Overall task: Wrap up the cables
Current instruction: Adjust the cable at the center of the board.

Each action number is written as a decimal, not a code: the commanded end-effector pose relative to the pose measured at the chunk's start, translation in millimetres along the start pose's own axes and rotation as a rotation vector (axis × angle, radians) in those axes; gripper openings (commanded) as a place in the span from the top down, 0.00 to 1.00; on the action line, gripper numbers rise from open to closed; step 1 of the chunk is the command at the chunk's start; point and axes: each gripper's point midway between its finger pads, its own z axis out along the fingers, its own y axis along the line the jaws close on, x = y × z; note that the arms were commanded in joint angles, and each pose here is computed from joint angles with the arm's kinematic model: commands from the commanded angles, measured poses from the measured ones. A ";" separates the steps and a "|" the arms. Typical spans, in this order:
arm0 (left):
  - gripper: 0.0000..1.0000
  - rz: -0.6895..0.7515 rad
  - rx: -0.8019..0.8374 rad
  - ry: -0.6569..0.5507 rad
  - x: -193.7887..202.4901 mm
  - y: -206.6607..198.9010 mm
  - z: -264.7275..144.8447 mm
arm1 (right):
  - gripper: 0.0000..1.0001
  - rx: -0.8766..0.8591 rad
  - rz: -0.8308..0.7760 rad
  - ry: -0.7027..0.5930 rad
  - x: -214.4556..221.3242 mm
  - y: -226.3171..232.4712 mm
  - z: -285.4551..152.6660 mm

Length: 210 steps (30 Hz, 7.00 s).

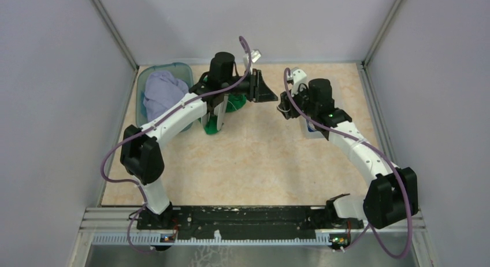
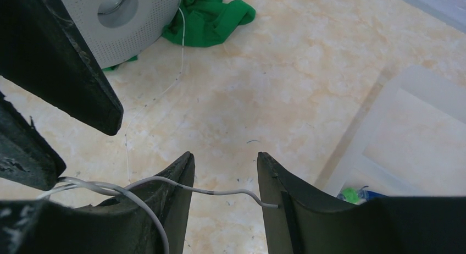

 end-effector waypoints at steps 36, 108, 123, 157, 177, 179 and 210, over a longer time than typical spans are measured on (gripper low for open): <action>0.82 -0.097 0.144 0.065 21.5 -23.6 25.1 | 0.57 0.056 -0.021 -0.099 -29.8 -4.3 -8.6; 1.00 0.110 -0.151 0.042 29.6 41.9 -22.5 | 0.70 0.139 0.005 -0.058 -26.4 -43.6 -41.7; 0.48 0.125 0.029 0.107 47.7 19.7 -18.1 | 0.78 0.148 0.025 -0.087 -47.7 -45.1 -46.8; 0.85 0.640 0.107 0.123 57.5 28.2 49.4 | 0.80 -0.154 0.044 -0.014 -49.3 13.6 -65.6; 1.00 0.706 -0.234 0.114 28.8 54.2 -57.7 | 0.59 0.221 -0.084 0.197 7.5 -70.2 -97.0; 1.00 0.702 -0.250 0.112 29.4 55.0 -63.6 | 0.53 0.217 -0.048 0.192 11.4 -71.6 -96.5; 1.00 0.328 -0.224 0.115 43.7 73.1 -69.5 | 0.22 -0.233 0.313 -0.071 -6.2 -43.5 -69.6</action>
